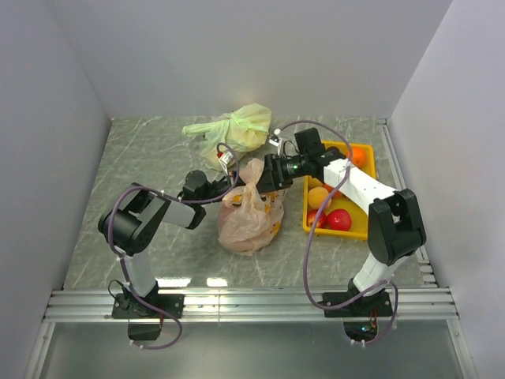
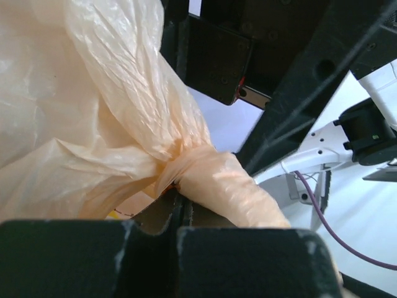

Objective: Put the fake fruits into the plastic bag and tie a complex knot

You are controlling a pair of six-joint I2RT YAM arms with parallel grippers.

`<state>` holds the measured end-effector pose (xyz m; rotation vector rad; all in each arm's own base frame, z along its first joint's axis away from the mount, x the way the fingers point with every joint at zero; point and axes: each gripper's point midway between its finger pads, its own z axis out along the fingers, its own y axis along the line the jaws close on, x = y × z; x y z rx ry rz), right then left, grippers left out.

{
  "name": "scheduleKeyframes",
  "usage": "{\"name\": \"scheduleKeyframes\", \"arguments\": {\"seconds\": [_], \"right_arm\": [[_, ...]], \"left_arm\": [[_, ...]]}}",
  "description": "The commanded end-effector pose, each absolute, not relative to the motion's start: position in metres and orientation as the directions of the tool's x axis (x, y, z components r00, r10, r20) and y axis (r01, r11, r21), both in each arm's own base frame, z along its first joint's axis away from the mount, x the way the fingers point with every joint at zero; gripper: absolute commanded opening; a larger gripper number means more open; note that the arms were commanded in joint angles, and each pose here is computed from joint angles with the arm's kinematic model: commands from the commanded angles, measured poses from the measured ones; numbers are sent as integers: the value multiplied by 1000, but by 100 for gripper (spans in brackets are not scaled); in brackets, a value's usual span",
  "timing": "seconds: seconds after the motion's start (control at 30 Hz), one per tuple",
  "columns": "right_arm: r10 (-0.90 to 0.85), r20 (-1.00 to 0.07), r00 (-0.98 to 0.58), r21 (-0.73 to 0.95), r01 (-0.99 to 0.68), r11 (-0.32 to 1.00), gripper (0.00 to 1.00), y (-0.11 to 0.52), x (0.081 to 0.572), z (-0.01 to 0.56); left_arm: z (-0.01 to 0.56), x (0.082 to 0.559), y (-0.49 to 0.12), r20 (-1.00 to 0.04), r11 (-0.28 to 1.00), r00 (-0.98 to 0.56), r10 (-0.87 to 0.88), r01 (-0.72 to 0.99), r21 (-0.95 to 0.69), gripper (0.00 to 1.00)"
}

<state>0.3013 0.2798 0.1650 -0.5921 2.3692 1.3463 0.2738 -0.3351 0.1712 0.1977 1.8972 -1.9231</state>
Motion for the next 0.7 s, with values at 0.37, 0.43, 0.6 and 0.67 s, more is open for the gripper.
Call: {"name": "scheduleKeyframes", "arguments": {"seconds": [0.37,0.43,0.6,0.67], "right_arm": [[-96,-456,-885,814,-458,357,76,316,267,174],[-96,-493,-865,788,-491,372,76,305,274,176],[-143,-541,-829,724,-546,422,74,275,280,198],[-150,-514,-845,728,-522,444,73,261,274,203]], "left_arm": [[226,283,-352,-461,-166,-849,-257,509,-845,1],[222,282,-348,-454,-148,-852,-261,500,-853,0],[219,277,-343,-480,-98,-836,-267,519,-849,0],[222,274,-341,-515,-81,-814,-269,551,-830,0]]}}
